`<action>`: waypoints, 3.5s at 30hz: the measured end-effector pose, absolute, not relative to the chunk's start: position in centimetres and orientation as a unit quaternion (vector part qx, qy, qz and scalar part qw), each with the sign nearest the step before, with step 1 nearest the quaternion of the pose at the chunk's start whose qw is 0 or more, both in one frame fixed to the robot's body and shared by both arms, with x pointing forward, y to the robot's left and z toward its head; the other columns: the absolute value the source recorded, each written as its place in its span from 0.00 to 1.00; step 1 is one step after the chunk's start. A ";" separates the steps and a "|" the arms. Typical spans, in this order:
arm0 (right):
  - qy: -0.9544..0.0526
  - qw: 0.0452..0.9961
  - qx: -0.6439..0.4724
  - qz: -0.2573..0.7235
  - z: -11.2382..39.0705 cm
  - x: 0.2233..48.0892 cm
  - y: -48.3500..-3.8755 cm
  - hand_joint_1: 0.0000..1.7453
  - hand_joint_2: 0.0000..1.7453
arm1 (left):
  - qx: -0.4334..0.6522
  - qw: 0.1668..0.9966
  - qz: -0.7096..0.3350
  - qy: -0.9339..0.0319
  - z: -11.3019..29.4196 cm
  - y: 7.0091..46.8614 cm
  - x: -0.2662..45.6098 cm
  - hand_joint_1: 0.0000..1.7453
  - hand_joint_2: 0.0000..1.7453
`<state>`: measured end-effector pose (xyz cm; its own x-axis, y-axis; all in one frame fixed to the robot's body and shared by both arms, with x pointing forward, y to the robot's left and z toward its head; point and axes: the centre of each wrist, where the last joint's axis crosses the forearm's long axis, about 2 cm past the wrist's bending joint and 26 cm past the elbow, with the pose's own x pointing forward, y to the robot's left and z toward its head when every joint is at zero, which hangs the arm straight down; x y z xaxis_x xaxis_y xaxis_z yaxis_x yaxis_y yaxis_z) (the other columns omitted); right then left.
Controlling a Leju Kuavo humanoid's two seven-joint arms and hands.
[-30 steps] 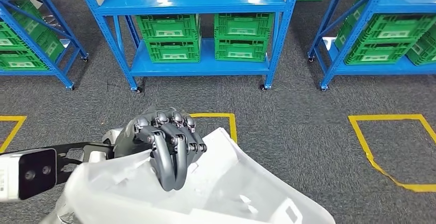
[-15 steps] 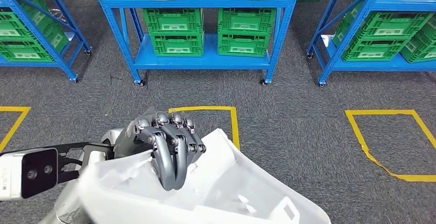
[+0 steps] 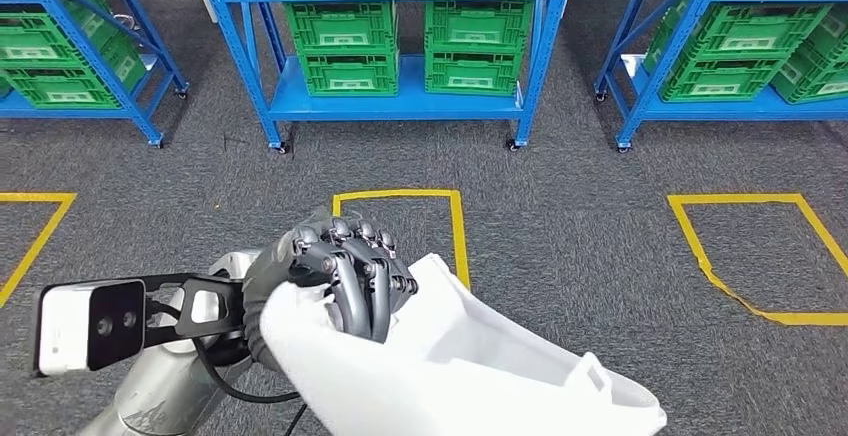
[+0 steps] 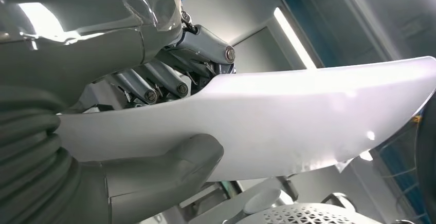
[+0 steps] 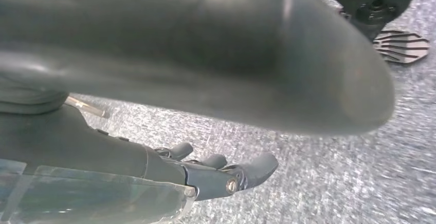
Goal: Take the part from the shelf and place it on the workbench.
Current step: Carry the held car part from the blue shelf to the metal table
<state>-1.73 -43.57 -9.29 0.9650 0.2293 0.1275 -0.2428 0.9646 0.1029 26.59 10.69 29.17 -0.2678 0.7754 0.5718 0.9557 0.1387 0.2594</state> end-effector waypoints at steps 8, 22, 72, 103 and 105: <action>-0.058 0.989 0.062 0.121 -9.4 -1.7 -43.3 0.00 0.00 | -0.584 0.160 -0.299 -0.738 28.8 10.8 26.7 1.00 1.00; -0.060 0.988 0.072 0.121 -9.6 -2.1 -42.4 0.00 0.00 | -0.582 0.172 -0.301 -0.736 28.8 10.4 26.8 1.00 1.00; 0.007 0.939 0.123 0.321 -9.2 -2.5 -43.7 0.00 0.00 | -0.598 0.154 -0.314 -0.721 29.4 9.6 26.3 1.00 1.00; -0.123 0.987 0.082 0.065 -9.6 -1.3 -42.4 0.00 0.00 | -0.569 0.112 -0.310 -0.753 30.3 11.4 25.3 1.00 1.00; -0.124 0.987 0.082 0.063 -9.6 -1.3 -42.3 0.00 0.00 | -0.569 0.109 -0.310 -0.754 30.4 11.4 25.2 1.00 1.00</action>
<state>-1.34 -42.34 -9.64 0.9614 0.1032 0.2549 -0.1440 0.9786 0.1471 25.19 11.40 30.39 -0.3288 0.7905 0.5168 0.9252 0.1597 0.3443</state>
